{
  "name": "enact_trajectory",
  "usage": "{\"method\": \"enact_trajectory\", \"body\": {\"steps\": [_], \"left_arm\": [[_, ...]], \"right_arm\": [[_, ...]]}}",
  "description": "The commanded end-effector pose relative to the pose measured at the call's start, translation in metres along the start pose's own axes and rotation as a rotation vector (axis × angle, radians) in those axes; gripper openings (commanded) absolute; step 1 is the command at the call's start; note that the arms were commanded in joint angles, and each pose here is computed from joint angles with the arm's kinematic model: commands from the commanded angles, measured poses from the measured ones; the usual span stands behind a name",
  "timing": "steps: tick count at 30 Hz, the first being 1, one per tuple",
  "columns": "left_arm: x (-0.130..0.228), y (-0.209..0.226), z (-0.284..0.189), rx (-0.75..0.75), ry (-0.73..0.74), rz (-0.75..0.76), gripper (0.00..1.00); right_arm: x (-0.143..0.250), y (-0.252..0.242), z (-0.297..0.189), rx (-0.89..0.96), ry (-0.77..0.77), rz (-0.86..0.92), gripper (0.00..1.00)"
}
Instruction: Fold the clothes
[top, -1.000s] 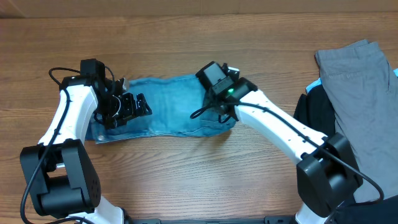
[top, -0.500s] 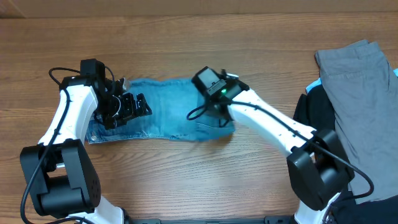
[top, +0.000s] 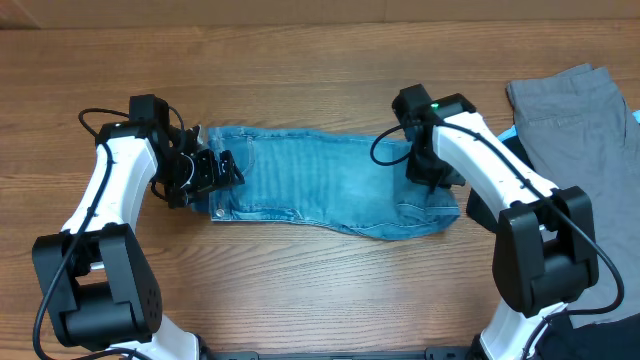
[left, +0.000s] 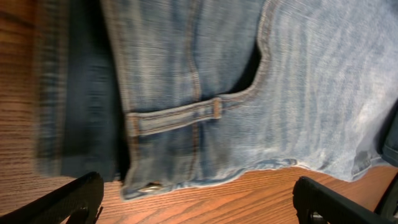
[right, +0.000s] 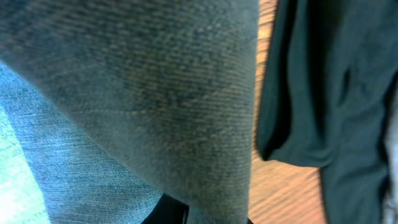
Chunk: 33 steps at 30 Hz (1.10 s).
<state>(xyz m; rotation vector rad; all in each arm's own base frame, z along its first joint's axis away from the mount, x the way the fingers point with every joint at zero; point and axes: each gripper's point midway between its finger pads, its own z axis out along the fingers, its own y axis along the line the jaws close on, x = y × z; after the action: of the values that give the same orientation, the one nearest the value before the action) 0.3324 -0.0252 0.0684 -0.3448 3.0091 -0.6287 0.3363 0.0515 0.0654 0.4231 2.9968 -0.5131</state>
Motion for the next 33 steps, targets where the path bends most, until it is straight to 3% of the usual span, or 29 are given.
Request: {"method": "enact_trajectory", "body": {"steps": [1,5,12,18,22,30,33], "left_arm": [[-0.001,0.001,0.001,-0.001,-0.006,-0.007,1.00],[-0.002,0.001,0.001,-0.001,-0.010,-0.006,1.00],[-0.002,0.001,0.001,-0.001,-0.008,-0.007,1.00],[-0.002,0.001,0.001,-0.002,-0.008,-0.006,1.00],[-0.002,0.001,0.001,-0.002,-0.008,-0.006,1.00],[-0.001,0.002,0.001,-0.002,-0.003,-0.008,1.00],[-0.001,0.002,0.001,-0.002,-0.004,-0.008,1.00]], "right_arm": [[-0.015,-0.016,-0.022,0.002,-0.050,-0.065,0.04],[-0.017,-0.004,-0.029,-0.057,-0.050,-0.054,0.04],[-0.013,0.059,-0.043,-0.307,-0.056,-0.076,0.04],[-0.004,0.092,-0.043,-0.340,-0.058,-0.070,0.04],[0.011,0.128,-0.042,-0.422,-0.029,-0.099,0.13],[0.027,0.204,-0.057,-0.614,-0.032,-0.065,0.16],[0.033,0.224,-0.068,-0.690,-0.029,-0.069,0.26]]}}
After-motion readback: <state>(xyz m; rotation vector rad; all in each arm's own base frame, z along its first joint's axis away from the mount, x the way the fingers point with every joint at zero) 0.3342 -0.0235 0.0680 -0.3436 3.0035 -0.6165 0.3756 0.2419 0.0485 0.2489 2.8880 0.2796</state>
